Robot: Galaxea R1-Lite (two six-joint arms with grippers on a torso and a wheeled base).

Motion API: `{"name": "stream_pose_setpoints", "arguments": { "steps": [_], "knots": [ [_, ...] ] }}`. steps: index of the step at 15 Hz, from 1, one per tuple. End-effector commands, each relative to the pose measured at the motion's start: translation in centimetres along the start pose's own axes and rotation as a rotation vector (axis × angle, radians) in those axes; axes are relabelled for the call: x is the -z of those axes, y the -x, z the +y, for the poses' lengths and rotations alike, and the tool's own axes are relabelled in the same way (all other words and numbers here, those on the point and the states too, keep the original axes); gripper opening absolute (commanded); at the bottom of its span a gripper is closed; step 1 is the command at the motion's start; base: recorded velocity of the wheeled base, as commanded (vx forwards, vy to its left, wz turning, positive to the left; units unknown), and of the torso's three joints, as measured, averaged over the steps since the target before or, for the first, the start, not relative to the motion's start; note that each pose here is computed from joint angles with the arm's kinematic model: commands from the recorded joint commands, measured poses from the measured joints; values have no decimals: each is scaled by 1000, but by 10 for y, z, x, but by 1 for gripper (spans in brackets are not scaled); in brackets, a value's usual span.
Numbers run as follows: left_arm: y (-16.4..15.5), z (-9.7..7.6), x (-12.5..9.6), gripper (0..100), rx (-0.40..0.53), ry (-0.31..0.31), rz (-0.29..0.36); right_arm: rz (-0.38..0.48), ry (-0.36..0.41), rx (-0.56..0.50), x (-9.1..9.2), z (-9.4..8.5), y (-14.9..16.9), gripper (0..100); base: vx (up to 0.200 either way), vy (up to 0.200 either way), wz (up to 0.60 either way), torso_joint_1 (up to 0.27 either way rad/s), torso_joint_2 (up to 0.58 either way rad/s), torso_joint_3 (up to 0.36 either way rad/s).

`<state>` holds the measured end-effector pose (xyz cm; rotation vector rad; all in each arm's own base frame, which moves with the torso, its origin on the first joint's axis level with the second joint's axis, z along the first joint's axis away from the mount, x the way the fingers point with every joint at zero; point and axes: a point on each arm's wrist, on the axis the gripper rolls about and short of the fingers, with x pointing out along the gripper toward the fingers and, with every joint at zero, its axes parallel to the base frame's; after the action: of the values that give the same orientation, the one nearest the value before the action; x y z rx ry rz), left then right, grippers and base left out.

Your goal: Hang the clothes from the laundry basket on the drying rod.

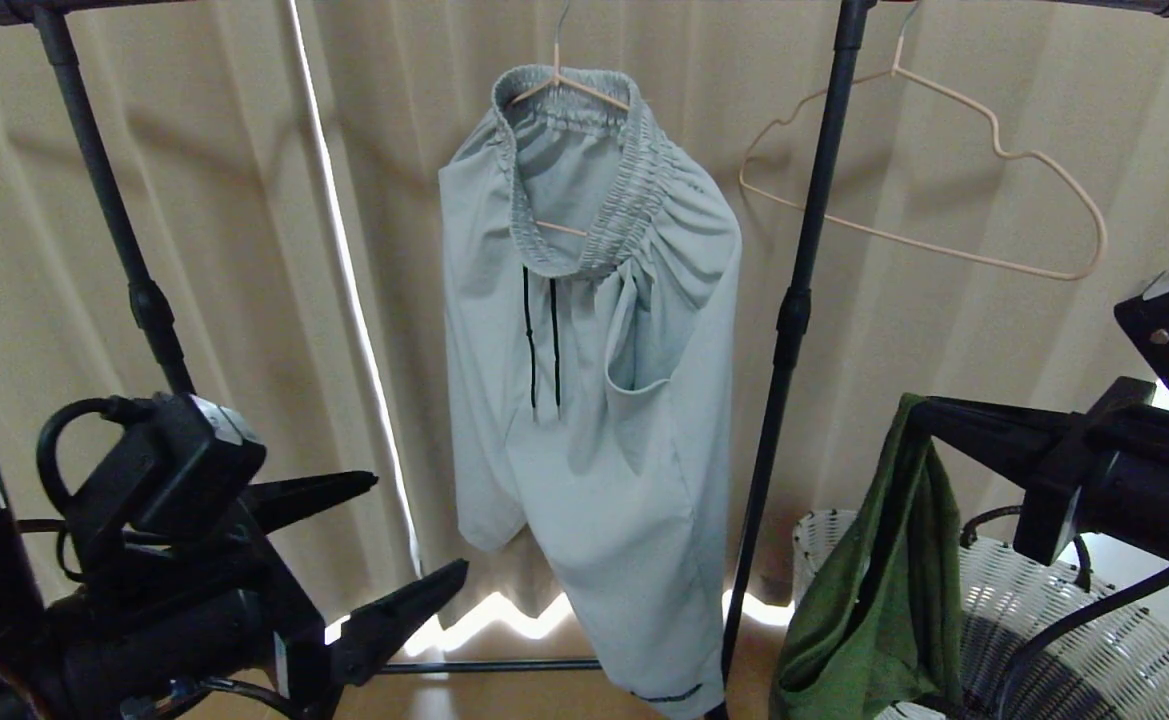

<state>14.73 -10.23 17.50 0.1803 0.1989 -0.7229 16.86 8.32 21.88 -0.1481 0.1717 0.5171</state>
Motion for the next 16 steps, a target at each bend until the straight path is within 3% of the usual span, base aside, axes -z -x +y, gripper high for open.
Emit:
{"name": "stream_pose_setpoints", "arguments": {
  "steps": [1, 4, 6, 7, 10, 12, 13, 16],
  "knots": [
    [-22, -22, -2, 100, 123, -25, 15, -13, -16, -36, -6, 6, -4, 0, 0, 0, 0, 0, 0, 0],
    [-53, -51, 6, 100, 244, -28, 44, -23, -61, -107, -11, 17, -8, 0, 0, 0, 0, 0, 0, 0],
    [-81, -67, 6, 100, 289, 1, 20, -37, -62, -148, -12, 20, -11, 0, 0, 0, 0, 0, 0, 0],
    [-81, -67, 6, 100, 289, 1, 20, -37, -62, -148, -12, 20, -11, 0, 0, 0, 0, 0, 0, 0],
    [-119, -104, -3, 100, 387, 120, 13, -81, -58, -197, -17, 23, -8, 0, 0, 0, 0, 0, 0, 0],
    [-131, -109, -6, 100, 392, 143, 9, -87, -58, -226, -18, 28, -8, 0, 0, 0, 0, 0, 0, 0],
    [-153, -113, -2, 100, 381, 151, 18, -86, -66, -243, -18, 32, -7, 0, 0, 0, 0, 0, 0, 0],
    [-171, -107, 1, 100, 349, 222, 31, -91, -66, -255, -19, 33, -6, 0, 0, 0, 0, 0, 0, 0]
  ]
}}
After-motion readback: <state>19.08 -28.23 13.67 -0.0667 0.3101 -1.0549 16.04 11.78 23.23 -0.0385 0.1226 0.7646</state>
